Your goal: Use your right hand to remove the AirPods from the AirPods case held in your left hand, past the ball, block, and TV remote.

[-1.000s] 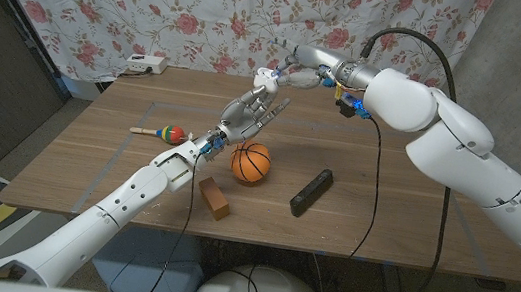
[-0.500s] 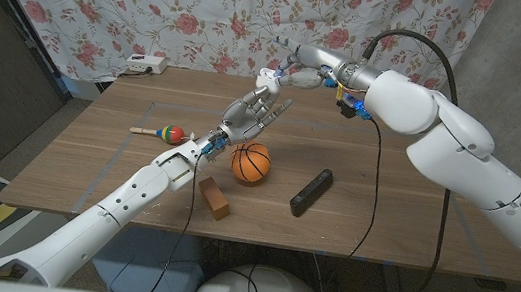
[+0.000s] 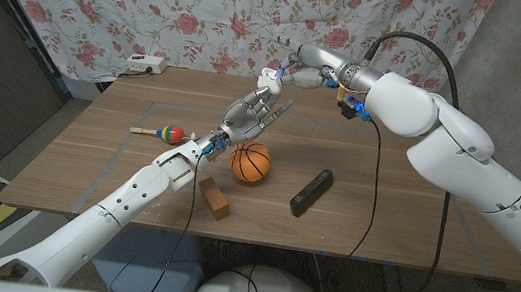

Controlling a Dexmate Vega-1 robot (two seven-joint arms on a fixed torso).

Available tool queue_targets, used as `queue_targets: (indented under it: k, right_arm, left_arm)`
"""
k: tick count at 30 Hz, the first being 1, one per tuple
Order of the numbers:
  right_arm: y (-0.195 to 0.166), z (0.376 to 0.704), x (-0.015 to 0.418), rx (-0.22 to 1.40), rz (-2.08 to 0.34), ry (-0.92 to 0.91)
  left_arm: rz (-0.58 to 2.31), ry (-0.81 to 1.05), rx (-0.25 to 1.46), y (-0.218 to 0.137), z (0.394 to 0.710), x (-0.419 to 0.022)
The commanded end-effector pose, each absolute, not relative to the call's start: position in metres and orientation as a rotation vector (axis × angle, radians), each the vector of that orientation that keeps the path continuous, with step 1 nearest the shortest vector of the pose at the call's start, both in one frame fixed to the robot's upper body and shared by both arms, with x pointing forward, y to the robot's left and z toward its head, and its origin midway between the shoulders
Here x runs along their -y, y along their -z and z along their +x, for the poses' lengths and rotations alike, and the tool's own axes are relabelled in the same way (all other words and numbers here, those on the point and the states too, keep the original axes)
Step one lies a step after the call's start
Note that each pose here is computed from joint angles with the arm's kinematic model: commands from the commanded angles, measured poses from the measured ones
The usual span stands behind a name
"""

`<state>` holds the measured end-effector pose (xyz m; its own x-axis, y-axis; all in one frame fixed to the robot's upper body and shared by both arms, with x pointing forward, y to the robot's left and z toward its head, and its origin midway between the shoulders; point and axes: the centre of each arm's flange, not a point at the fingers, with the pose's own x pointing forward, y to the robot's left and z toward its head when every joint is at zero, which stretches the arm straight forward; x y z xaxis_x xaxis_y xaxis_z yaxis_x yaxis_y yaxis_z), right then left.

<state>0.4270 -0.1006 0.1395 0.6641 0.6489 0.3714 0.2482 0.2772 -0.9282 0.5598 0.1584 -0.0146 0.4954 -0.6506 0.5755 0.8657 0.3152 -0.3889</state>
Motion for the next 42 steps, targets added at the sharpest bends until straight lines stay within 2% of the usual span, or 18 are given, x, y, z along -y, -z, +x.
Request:
queue_targets:
  k: [1,42]
  right_arm:
    - [-0.137,0.426,0.103,0.864,-1.269,-0.301]
    - [-0.128,0.426,0.119,0.980,-1.064,-0.281]
  left_arm:
    - [-0.728,1.031,0.341,0.014,0.559,-0.157]
    - [-0.738,1.003,0.334,0.019,0.557,-0.158]
